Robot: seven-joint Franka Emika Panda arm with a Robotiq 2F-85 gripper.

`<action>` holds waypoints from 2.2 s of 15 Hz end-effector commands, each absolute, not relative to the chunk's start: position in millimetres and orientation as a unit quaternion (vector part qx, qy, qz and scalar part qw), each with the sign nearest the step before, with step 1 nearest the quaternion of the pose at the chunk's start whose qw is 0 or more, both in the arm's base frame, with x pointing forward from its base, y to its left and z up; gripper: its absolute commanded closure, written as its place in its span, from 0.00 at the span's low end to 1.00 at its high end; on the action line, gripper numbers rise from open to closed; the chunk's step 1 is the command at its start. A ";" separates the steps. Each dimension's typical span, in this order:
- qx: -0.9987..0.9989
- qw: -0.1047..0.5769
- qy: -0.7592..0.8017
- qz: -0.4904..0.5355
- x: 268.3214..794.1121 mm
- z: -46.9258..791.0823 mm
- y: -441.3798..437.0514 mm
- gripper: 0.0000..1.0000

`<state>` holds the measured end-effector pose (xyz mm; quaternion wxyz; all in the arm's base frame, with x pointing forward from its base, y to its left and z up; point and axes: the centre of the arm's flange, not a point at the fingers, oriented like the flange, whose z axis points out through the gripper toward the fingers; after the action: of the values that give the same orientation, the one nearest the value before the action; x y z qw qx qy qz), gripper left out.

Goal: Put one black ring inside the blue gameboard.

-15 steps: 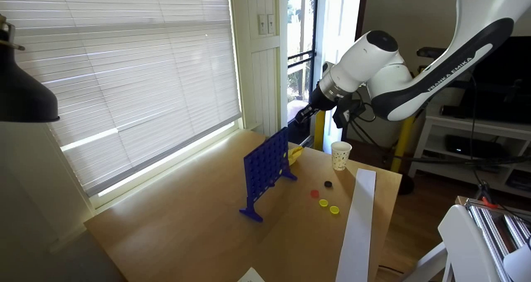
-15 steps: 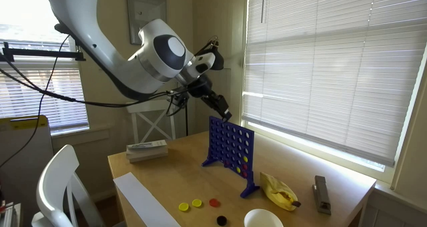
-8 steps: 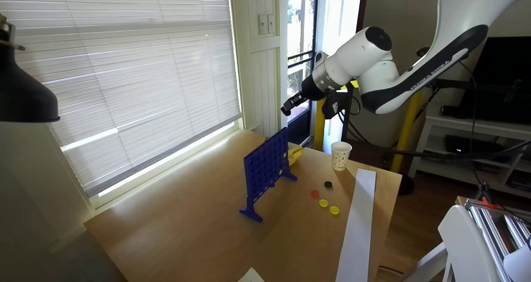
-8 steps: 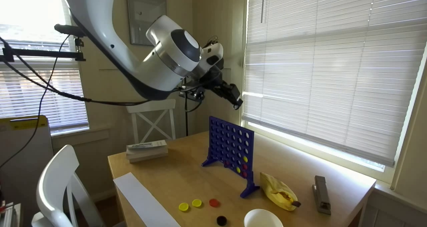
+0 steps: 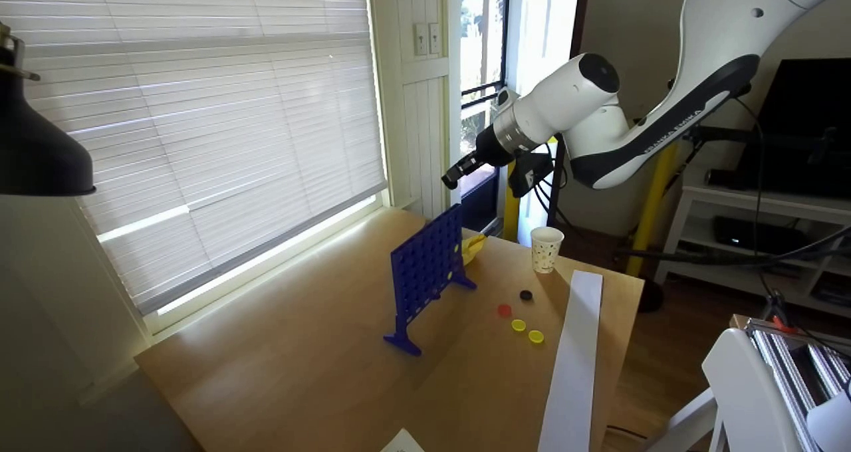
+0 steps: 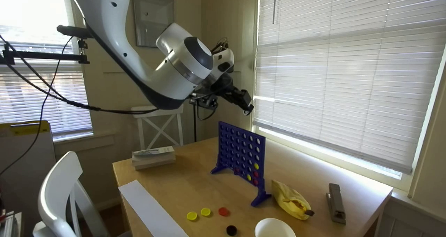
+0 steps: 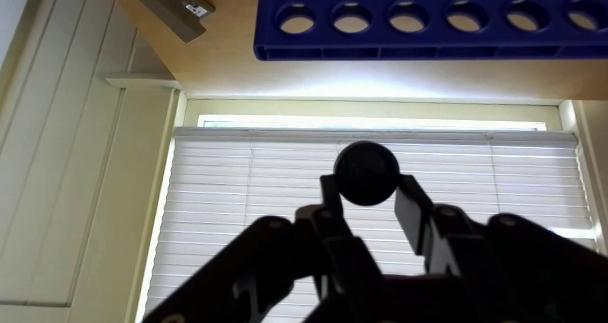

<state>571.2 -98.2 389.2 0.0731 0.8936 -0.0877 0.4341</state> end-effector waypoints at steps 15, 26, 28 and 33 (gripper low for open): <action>0.876 0.065 -0.049 0.476 572.8 330.0 -70.0 0.91; 0.877 0.073 -0.052 0.472 576.2 303.9 -67.5 0.66; 0.877 0.073 -0.052 0.473 575.9 305.2 -69.0 0.66; 0.871 0.080 -0.048 0.482 575.6 306.9 -68.1 0.91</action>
<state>579.1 -69.0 302.9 0.0767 0.8746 -0.0511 0.4761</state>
